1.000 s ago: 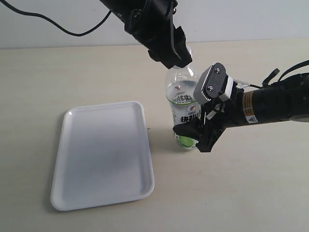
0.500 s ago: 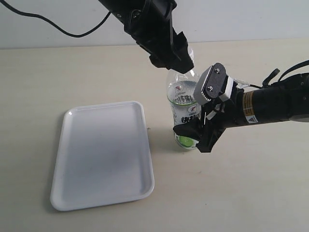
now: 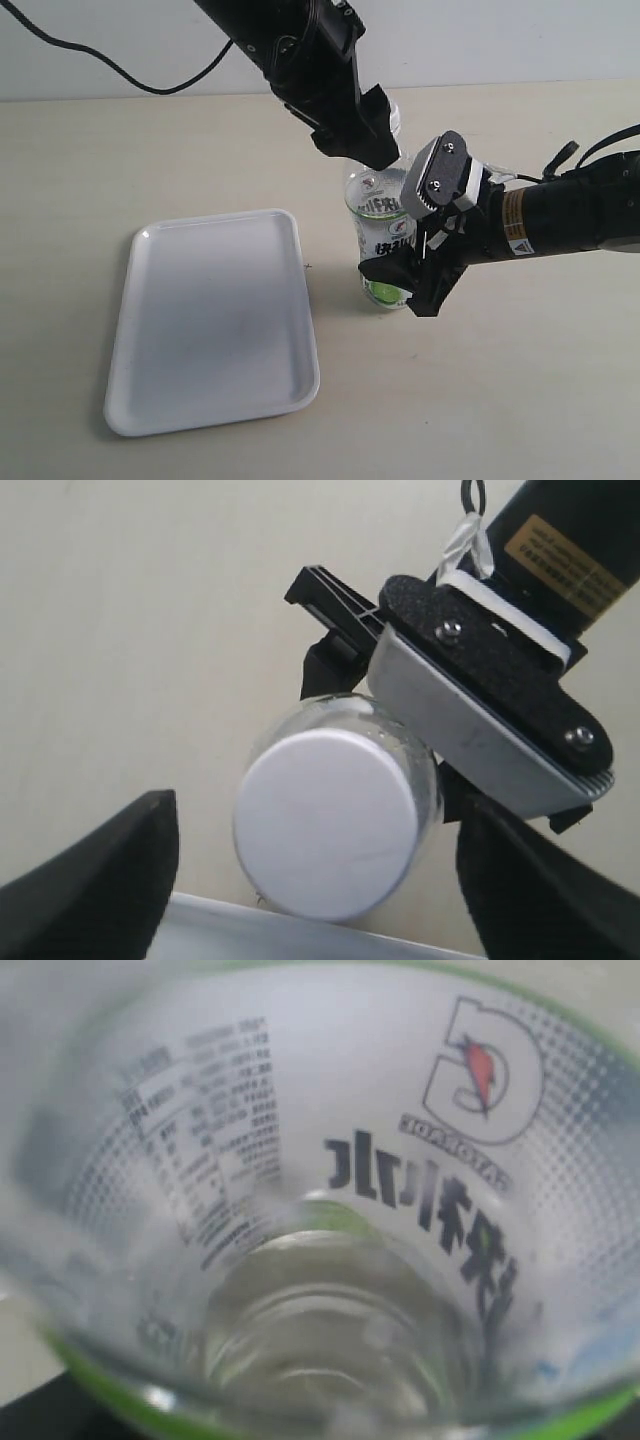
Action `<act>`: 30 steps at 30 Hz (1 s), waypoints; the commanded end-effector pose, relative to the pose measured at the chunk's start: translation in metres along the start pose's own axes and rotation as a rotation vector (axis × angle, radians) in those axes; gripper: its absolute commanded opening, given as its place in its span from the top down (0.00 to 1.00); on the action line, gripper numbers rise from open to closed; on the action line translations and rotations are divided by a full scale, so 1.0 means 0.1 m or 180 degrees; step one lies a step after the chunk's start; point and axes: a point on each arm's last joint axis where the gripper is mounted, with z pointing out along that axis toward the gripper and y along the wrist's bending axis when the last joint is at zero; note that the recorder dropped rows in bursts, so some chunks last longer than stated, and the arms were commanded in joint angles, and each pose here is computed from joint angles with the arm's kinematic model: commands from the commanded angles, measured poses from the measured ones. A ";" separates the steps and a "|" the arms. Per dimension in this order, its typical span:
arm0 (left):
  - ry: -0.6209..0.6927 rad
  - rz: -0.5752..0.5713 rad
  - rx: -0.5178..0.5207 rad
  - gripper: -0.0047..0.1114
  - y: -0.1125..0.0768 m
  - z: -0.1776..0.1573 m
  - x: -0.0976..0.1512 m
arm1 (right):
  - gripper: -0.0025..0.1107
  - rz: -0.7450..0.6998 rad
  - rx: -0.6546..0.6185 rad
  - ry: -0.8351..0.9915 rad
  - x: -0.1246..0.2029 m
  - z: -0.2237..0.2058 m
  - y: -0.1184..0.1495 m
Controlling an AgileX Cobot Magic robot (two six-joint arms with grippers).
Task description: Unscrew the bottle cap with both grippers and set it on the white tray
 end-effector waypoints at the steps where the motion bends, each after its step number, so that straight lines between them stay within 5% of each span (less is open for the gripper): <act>1: -0.0037 0.0128 -0.0062 0.32 0.01 -0.03 -0.02 | 0.98 -0.0079 0.0037 -0.0076 -0.07 -0.03 -0.02; 22: -0.0251 0.0075 -0.0168 0.34 0.04 -0.04 -0.09 | 0.98 -0.0079 0.0037 -0.0076 -0.07 -0.03 -0.02; 25: -0.0242 0.0048 -0.0148 0.41 0.03 -0.04 -0.08 | 0.98 -0.0079 0.0037 -0.0076 -0.07 -0.03 -0.02; 30: -0.0229 0.0056 -0.0150 0.72 0.03 -0.04 -0.08 | 0.98 -0.0079 0.0037 -0.0076 -0.07 -0.03 -0.02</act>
